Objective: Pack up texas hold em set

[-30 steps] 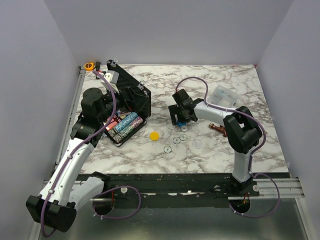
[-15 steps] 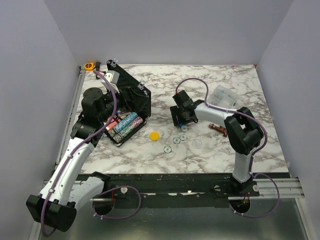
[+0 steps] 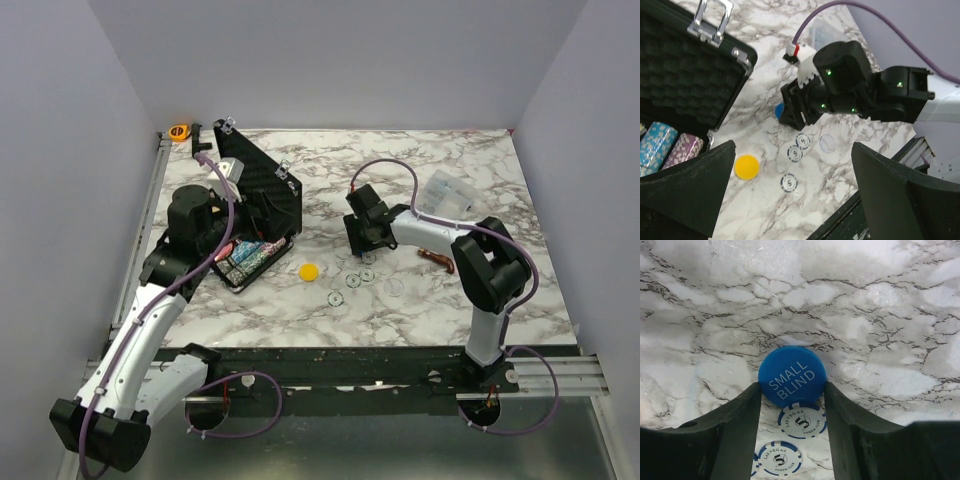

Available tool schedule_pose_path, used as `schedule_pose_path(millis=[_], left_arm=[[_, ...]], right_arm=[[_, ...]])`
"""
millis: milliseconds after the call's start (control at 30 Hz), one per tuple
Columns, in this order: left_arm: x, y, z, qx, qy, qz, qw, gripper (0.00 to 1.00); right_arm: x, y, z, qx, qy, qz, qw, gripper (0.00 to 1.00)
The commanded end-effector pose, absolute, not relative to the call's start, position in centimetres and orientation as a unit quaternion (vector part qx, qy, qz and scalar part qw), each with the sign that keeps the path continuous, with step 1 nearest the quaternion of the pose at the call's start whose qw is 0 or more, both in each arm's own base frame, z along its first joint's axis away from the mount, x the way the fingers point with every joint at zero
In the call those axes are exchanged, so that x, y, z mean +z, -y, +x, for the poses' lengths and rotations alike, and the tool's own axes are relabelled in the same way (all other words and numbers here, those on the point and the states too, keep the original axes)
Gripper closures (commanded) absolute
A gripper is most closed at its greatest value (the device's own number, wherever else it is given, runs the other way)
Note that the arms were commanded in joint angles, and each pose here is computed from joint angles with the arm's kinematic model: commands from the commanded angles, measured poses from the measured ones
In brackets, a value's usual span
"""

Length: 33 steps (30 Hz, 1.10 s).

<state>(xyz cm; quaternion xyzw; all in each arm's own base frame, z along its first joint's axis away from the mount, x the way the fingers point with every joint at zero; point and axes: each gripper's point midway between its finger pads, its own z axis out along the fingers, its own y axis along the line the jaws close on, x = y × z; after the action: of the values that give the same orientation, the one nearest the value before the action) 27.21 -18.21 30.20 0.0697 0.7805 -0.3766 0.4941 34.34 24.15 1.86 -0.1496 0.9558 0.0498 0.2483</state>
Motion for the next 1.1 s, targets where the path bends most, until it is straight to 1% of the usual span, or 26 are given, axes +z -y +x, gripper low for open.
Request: schedule_pose_path(millis=[0, 67, 100, 133, 200, 333, 467, 600, 700, 767, 967, 1067], left_arm=[[26.0, 17.0, 24.0, -0.352, -0.82, 0.072, 0.446, 0.01], [24.6, 16.8, 23.2, -0.351, -0.827, 0.068, 0.434, 0.01], [24.1, 16.8, 22.9, -0.354, -0.83, 0.067, 0.426, 0.01], [23.6, 16.8, 22.6, -0.355, -0.833, 0.065, 0.42, 0.01], [22.8, 16.8, 22.1, -0.358, -0.838, 0.059, 0.409, 0.01], [21.6, 16.5, 21.9, -0.354, -0.845, 0.042, 0.398, 0.01], [20.4, 16.6, 21.6, -0.36, -0.856, 0.014, 0.371, 0.01], [19.2, 18.2, 21.0, -0.423, -0.851, -0.006, 0.313, 0.01], [18.5, 18.9, 21.0, -0.472, -0.835, -0.033, 0.281, 0.01], [18.0, 18.9, 21.2, -0.492, -0.826, -0.054, 0.269, 0.01], [16.4, 17.8, 22.4, -0.5, -0.822, -0.102, 0.253, 0.02], [16.1, 17.9, 22.9, -0.513, -0.818, -0.11, 0.236, 0.04]], right_arm=[[0.0, -23.9, 31.0, 0.064, -0.961, -0.169, 0.208, 0.51], [0.4, -24.2, 31.4, 0.071, -0.958, -0.166, 0.223, 0.55], [0.4, -24.3, 31.6, 0.073, -0.957, -0.165, 0.227, 0.59], [0.5, -24.5, 31.7, 0.075, -0.956, -0.164, 0.231, 0.62], [0.4, -24.6, 32.0, 0.073, -0.956, -0.164, 0.234, 0.64], [0.7, -24.7, 32.5, 0.072, -0.949, -0.165, 0.258, 0.64], [2.0, -25.7, 32.7, 0.099, -0.931, -0.187, 0.299, 0.64], [4.2, -27.3, 32.6, 0.139, -0.908, -0.203, 0.338, 0.64], [5.7, -28.2, 32.0, 0.171, -0.895, -0.218, 0.35, 0.64], [6.7, -29.1, 31.2, 0.198, -0.883, -0.233, 0.356, 0.64], [10.1, -32.6, 27.6, 0.302, -0.826, -0.296, 0.373, 0.65], [11.1, -34.0, 25.6, 0.335, -0.801, -0.326, 0.373, 0.65]])
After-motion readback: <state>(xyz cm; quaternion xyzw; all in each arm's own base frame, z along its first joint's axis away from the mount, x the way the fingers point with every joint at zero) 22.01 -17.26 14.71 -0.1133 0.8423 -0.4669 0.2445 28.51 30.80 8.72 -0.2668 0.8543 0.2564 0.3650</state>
